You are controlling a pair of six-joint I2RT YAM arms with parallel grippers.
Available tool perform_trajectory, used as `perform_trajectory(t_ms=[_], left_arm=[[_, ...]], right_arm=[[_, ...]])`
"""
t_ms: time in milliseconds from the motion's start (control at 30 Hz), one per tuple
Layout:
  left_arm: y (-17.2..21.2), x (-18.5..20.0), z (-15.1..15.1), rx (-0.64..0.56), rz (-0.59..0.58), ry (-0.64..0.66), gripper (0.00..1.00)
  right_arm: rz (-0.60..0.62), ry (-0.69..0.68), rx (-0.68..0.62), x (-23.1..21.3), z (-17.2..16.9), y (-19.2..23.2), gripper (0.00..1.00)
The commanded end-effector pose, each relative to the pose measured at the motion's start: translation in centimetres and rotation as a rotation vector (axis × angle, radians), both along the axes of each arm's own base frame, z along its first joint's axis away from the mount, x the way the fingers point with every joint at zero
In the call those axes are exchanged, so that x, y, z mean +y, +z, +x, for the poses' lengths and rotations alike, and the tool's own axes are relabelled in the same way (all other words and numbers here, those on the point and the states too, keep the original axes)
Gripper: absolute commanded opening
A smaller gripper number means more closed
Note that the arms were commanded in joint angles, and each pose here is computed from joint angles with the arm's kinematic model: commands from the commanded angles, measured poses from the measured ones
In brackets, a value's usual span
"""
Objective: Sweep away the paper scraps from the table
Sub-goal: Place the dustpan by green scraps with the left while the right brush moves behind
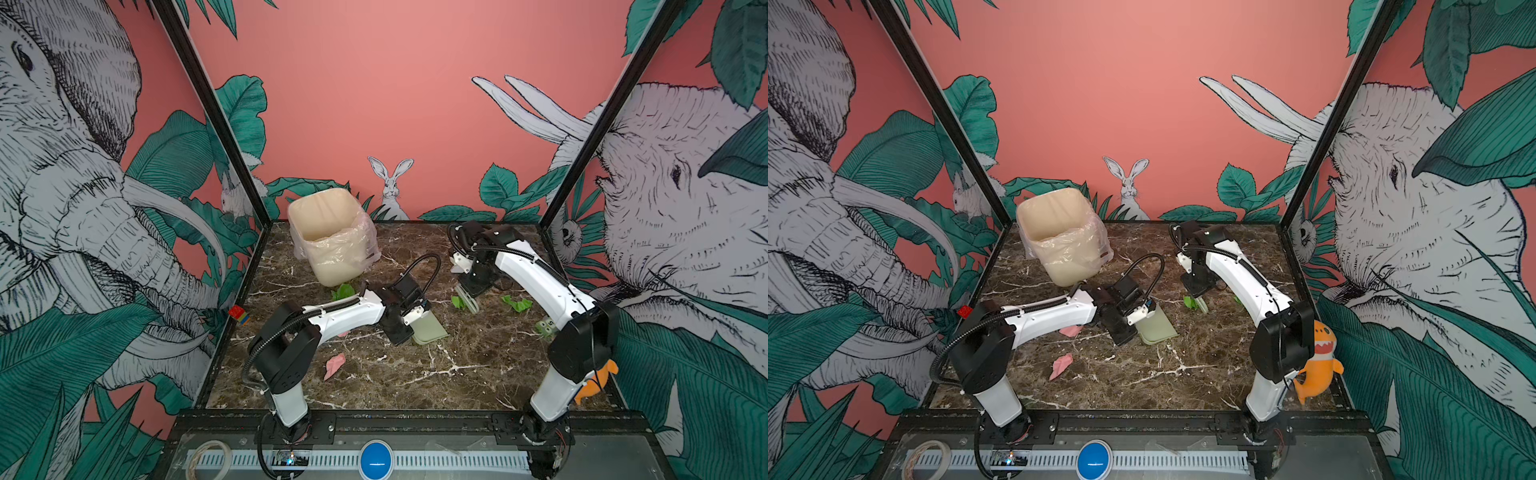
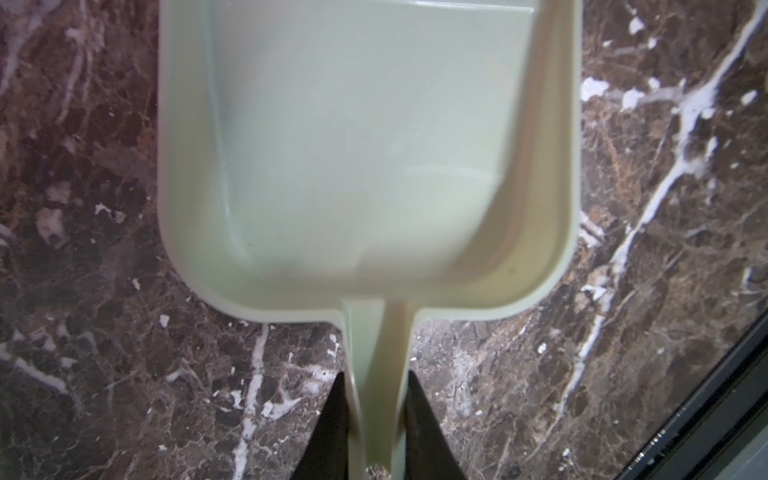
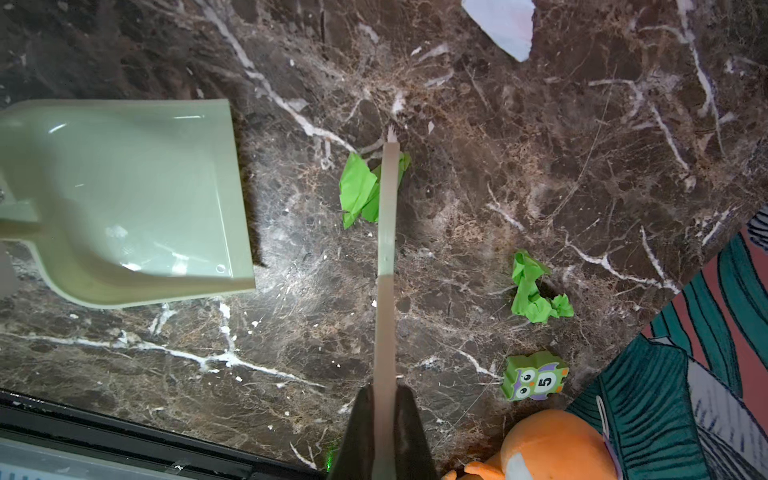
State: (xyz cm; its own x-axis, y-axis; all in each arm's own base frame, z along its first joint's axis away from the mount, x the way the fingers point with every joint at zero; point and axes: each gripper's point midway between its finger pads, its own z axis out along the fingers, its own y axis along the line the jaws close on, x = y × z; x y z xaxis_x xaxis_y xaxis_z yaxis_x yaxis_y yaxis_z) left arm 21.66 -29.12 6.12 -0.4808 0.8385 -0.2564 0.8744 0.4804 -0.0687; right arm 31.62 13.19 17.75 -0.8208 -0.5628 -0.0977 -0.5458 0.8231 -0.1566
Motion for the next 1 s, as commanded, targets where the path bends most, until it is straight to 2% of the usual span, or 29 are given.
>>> perform_trajectory(t_ms=[0,133,367,967], left_arm=[[1.4,-0.2,-0.4,-0.018,-0.034,-0.013,0.18],[1.5,-0.8,0.5,-0.044,-0.037,-0.006,0.18],[1.6,-2.1,1.9,-0.079,-0.058,-0.006,0.18],[0.1,-3.6,3.7,-0.137,-0.022,-0.046,0.17]], right_arm=[[-0.058,-0.032,-0.033,-2.5,-0.2,2.1,0.00],[-0.084,-0.060,-0.023,-3.6,1.3,1.4,0.00],[-0.076,-0.056,0.028,-2.7,2.8,-0.7,0.00],[-0.029,-0.032,0.079,-0.4,1.3,-1.9,0.00]])
